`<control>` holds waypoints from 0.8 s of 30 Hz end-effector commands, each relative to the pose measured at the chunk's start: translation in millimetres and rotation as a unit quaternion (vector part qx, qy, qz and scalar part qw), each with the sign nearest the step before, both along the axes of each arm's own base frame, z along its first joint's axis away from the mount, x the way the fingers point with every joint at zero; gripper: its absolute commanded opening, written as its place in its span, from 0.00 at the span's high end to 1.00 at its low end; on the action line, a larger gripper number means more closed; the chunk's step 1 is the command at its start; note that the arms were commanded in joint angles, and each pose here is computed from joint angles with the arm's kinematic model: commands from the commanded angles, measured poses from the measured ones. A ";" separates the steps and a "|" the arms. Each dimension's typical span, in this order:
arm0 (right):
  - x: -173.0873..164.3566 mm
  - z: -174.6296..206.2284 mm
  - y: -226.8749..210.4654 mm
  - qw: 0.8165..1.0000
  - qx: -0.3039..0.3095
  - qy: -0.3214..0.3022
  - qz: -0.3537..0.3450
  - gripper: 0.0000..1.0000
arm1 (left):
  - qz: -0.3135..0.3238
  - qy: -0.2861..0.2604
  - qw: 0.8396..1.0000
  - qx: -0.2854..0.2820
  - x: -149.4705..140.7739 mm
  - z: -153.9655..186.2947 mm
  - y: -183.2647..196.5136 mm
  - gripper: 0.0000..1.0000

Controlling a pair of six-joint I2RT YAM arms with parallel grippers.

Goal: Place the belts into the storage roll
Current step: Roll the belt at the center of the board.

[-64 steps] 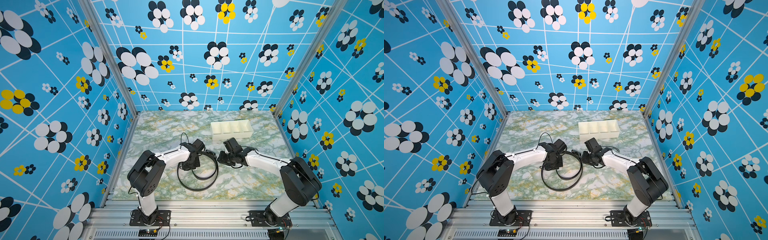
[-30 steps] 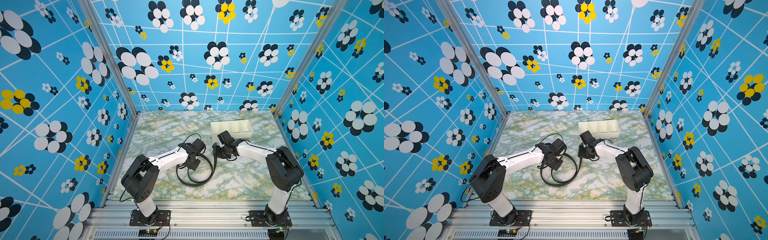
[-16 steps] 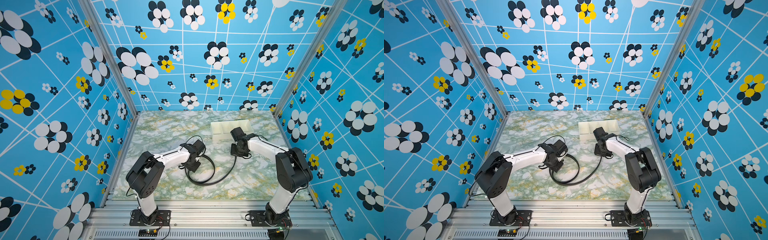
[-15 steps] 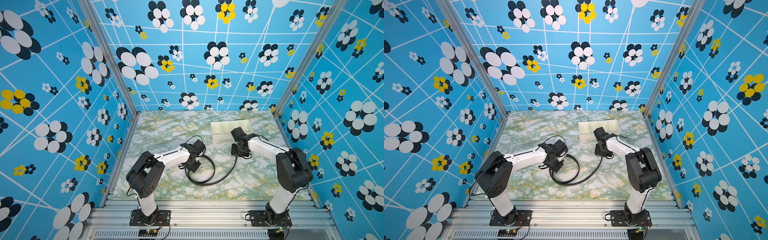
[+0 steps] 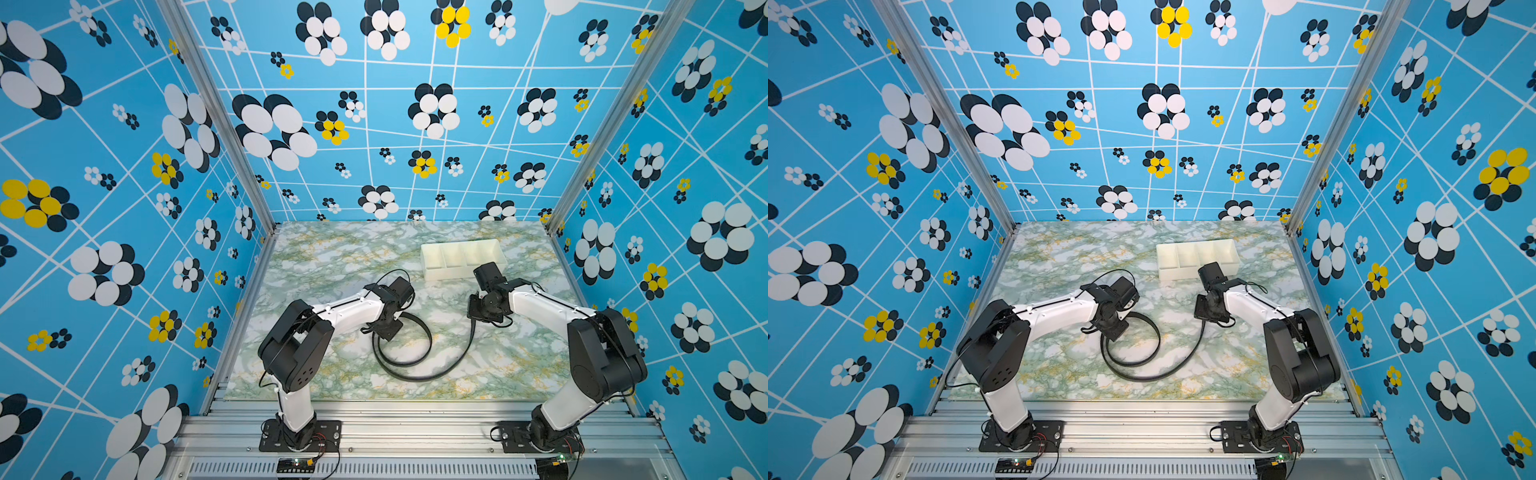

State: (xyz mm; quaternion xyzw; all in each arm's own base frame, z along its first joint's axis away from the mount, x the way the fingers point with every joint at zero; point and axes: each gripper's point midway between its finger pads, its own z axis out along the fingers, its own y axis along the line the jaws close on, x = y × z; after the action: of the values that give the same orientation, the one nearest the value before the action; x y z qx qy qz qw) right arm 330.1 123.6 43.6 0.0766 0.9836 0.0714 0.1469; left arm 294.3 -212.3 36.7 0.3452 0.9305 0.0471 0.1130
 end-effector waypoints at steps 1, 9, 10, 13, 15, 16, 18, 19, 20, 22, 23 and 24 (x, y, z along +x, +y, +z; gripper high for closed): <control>-1.3 3.0 18.8 0.999 0.038 -0.008 0.019 1.00 | 0.007 -0.044 0.998 0.034 19.4 10.4 1.8 0.65; -1.8 7.3 19.2 0.999 0.040 -0.011 0.016 1.00 | 0.070 -0.106 0.992 0.009 26.8 59.3 -4.5 0.47; -1.3 7.9 19.1 0.999 0.039 -0.011 0.015 1.00 | 0.084 -0.112 0.990 0.010 23.5 66.6 -0.9 0.47; -1.8 8.8 17.8 0.999 0.037 -0.011 0.011 1.00 | 0.158 -0.109 0.981 0.010 0.1 81.1 16.0 0.47; -2.7 8.3 17.4 0.999 0.038 -0.010 0.007 1.00 | 0.235 -0.072 0.969 0.000 -26.4 77.0 28.9 0.42; -3.0 7.7 17.9 0.999 0.039 -0.010 0.006 1.00 | 0.262 -0.047 0.964 -0.008 -39.7 70.8 30.8 0.42; -3.1 6.5 19.1 0.999 0.040 -0.009 0.004 1.00 | 0.313 0.007 0.949 -0.037 -67.0 52.6 29.4 0.42; -3.3 6.3 20.4 0.999 0.041 -0.010 0.005 1.00 | 0.332 0.023 0.942 -0.051 -76.4 45.6 28.7 0.42; -3.7 5.7 21.3 0.999 0.040 -0.010 0.005 1.00 | 0.352 0.039 0.932 -0.071 -84.2 38.3 25.3 0.42; -4.1 4.5 23.3 0.999 0.040 -0.010 0.007 1.00 | 0.383 0.064 0.915 -0.113 -94.4 27.6 17.1 0.39; -4.8 2.9 23.7 0.999 0.040 -0.008 0.007 1.00 | 0.400 0.067 0.905 -0.129 -95.5 24.7 14.4 0.38; -4.8 2.9 24.7 0.999 0.040 -0.008 0.007 1.00 | 0.415 0.065 0.897 -0.139 -95.1 23.8 13.8 0.38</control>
State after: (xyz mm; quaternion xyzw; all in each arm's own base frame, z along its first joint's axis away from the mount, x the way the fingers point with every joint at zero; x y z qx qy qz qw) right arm 328.0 143.6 43.9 0.0702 0.9809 0.1044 0.1486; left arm 210.9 -181.8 65.4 0.0103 0.9955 0.0014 0.0942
